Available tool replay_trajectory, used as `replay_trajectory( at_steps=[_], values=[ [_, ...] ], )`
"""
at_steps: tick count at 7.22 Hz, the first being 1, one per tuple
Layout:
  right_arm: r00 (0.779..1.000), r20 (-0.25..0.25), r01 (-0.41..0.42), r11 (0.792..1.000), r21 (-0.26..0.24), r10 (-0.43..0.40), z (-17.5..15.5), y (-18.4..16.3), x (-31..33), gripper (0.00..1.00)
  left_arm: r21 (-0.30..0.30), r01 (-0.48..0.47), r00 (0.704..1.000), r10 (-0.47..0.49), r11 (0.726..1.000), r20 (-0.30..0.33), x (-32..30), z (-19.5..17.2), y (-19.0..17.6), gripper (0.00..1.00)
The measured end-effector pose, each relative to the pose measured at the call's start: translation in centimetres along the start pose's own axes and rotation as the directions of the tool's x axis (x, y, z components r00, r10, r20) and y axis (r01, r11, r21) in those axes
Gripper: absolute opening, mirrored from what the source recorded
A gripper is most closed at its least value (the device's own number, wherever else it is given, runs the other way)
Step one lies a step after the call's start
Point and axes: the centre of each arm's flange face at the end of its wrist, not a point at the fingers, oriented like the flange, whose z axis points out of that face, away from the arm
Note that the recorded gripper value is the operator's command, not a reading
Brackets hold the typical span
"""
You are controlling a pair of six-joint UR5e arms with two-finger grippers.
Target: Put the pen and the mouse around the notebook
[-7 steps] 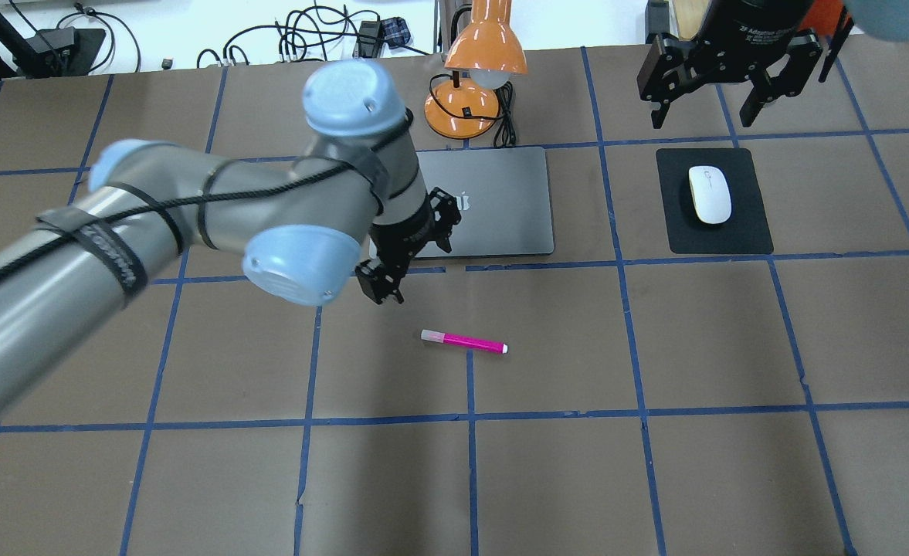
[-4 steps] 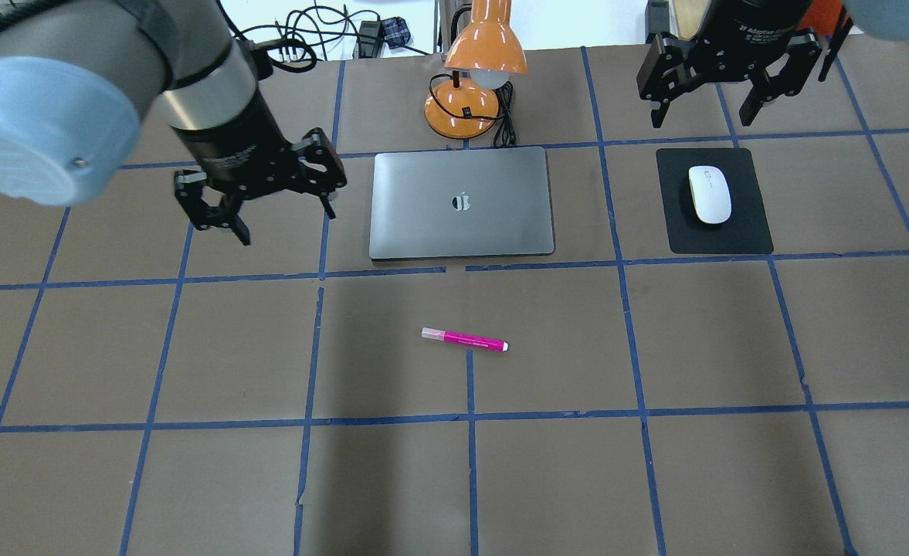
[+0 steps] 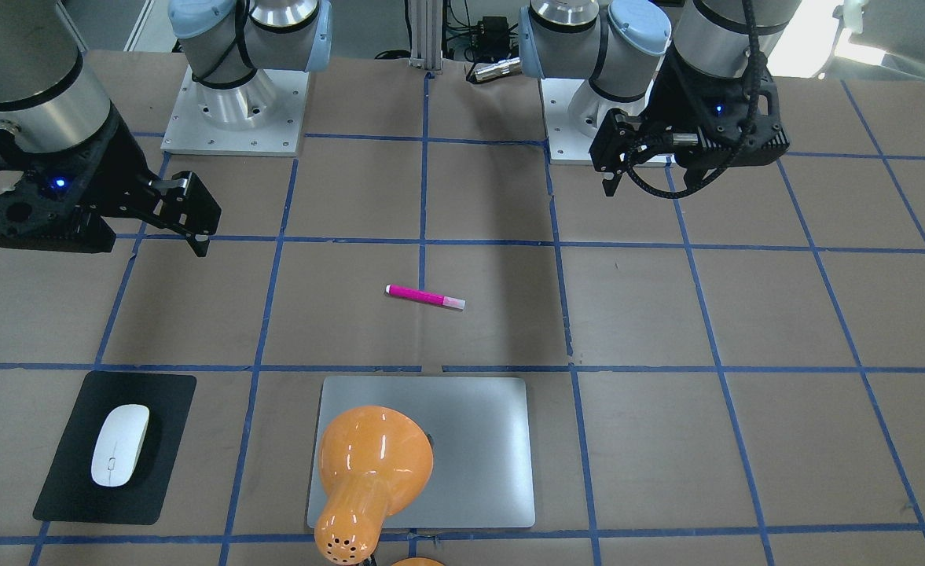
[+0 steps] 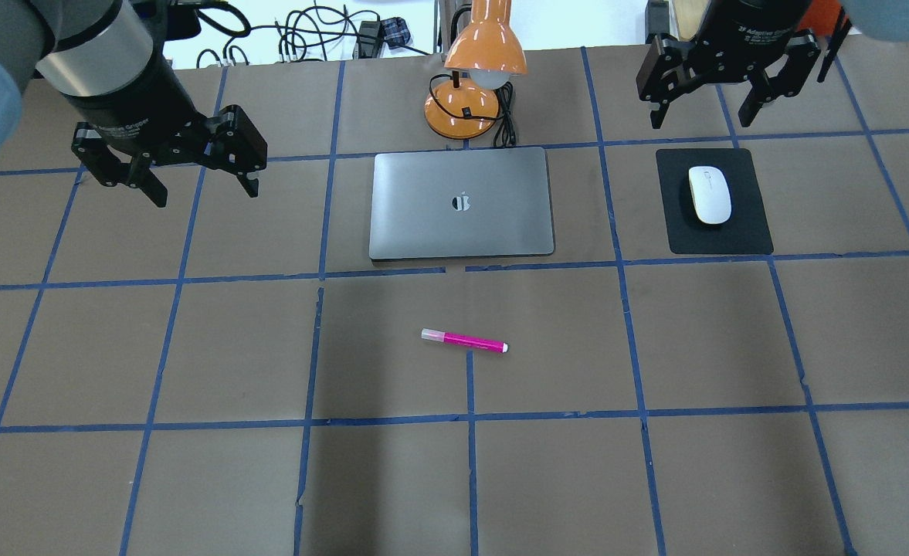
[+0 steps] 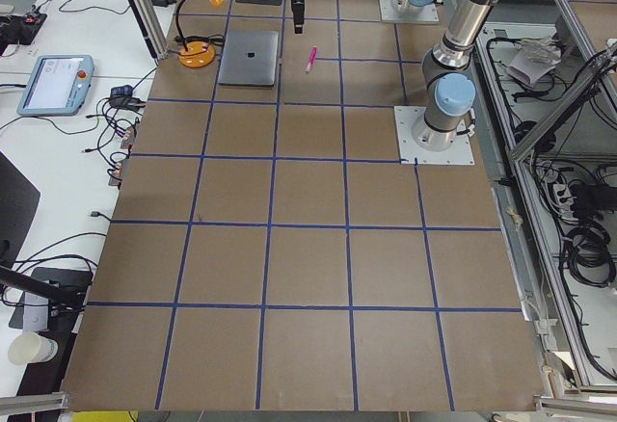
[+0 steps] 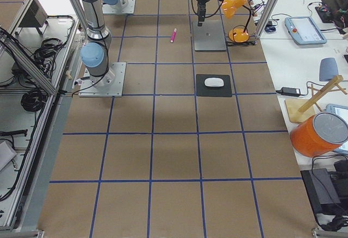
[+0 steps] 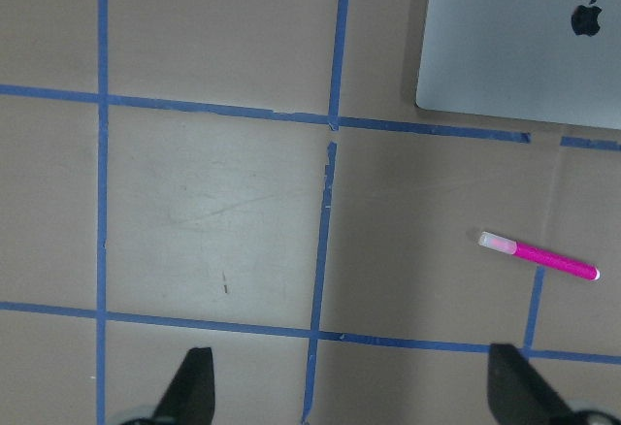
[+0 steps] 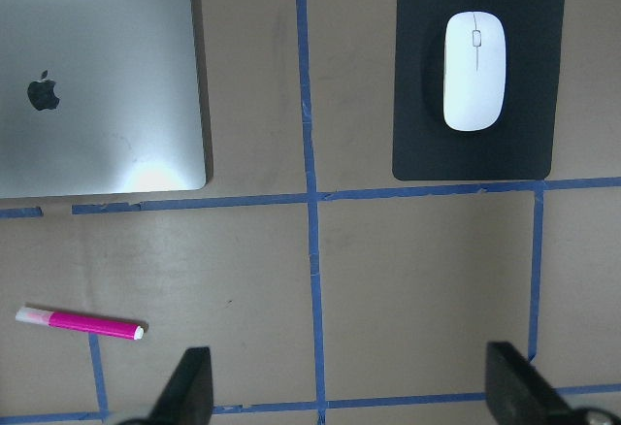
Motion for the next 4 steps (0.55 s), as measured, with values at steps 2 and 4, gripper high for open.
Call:
replay_trajectory(
  at_steps=[2, 4],
  values=[
    [1.0, 0.002, -0.001, 1.0, 0.001, 0.001, -0.04, 0.01, -0.02, 1.0, 0.011, 0.01, 1.0, -0.01, 1.0, -0.001, -0.22, -0.36, -0.13, 1.0],
    [1.0, 0.0, -0.002, 1.0, 0.001, 0.002, -0.02, 0.0, 0.0, 1.0, 0.014, 0.015, 1.0, -0.015, 1.0, -0.002, -0.3, -0.56, -0.1, 1.0]
  ],
)
